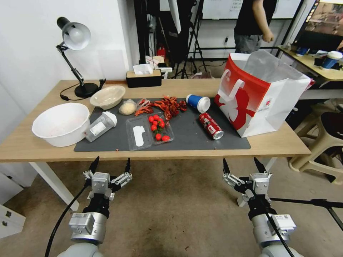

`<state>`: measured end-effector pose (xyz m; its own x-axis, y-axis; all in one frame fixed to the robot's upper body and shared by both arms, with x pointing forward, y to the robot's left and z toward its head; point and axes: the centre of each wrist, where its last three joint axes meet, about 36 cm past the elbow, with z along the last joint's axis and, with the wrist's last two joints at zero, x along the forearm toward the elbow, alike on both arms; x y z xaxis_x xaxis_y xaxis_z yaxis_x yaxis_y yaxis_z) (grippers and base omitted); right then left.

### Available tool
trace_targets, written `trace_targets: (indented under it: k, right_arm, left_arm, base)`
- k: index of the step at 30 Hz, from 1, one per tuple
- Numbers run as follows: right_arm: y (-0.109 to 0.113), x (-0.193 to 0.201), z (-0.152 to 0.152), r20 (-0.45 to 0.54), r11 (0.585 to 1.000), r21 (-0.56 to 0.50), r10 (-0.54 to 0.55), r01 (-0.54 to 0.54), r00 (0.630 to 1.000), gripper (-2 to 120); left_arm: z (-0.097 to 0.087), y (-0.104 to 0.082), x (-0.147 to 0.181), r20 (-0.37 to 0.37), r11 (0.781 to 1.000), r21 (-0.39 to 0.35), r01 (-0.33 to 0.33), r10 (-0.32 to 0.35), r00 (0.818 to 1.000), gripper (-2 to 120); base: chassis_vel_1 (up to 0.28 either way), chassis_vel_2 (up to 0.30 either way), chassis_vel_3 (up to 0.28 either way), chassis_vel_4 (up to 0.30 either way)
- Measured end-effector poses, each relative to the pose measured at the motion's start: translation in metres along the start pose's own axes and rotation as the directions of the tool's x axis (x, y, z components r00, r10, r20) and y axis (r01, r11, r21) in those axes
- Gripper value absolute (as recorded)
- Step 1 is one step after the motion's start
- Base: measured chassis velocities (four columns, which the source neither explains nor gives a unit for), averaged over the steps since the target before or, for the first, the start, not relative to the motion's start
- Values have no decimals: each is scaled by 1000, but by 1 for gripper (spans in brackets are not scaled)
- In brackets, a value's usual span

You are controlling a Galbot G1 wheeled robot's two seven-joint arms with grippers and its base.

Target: Pick up the trash from the table and place it into the takeout bag.

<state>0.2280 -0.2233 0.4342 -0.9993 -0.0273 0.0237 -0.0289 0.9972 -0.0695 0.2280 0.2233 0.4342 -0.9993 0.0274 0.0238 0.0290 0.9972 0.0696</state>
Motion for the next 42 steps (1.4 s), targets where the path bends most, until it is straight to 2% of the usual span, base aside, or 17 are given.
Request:
trace_targets:
  k: [21,24,27,28,34,36,40,42]
  right_arm:
    - [0,0,0,-2,1000,0,-2,2,1000,100]
    - [7,2,-8,-29,999,-14,-50,50,998,100]
    - [21,7,-29,-83,984,-61,-172,167,982,100]
    - [21,7,-29,-83,984,-61,-172,167,982,100]
    - [21,7,-31,-81,980,-68,-191,186,978,100]
    - [21,7,-31,-81,980,-67,-191,186,978,100]
    - [21,7,-31,-76,981,-65,-187,182,979,100]
    - [21,7,-31,-76,982,-64,-185,180,980,100]
  left_arm:
    - [0,0,0,-4,1000,5,0,0,1000,100]
    - [-2,0,0,-14,1000,18,0,0,1000,100]
    - [-18,0,1,-60,996,90,-4,10,998,100]
    - [-18,0,1,-60,996,90,-4,10,998,100]
    - [-50,-2,4,-153,974,224,-35,71,986,100]
    - [-52,-2,4,-160,972,234,-37,76,984,100]
    - [-70,-5,8,-219,939,335,-82,162,962,100]
    - [-71,-5,8,-227,935,344,-85,171,959,100]
  base:
    - [0,0,0,0]
    - [0,0,0,0]
    - [0,0,0,0]
    - [0,0,0,0]
    - [0,0,0,0]
    - [0,0,0,0]
    - [0,0,0,0]
    - [0,0,0,0]
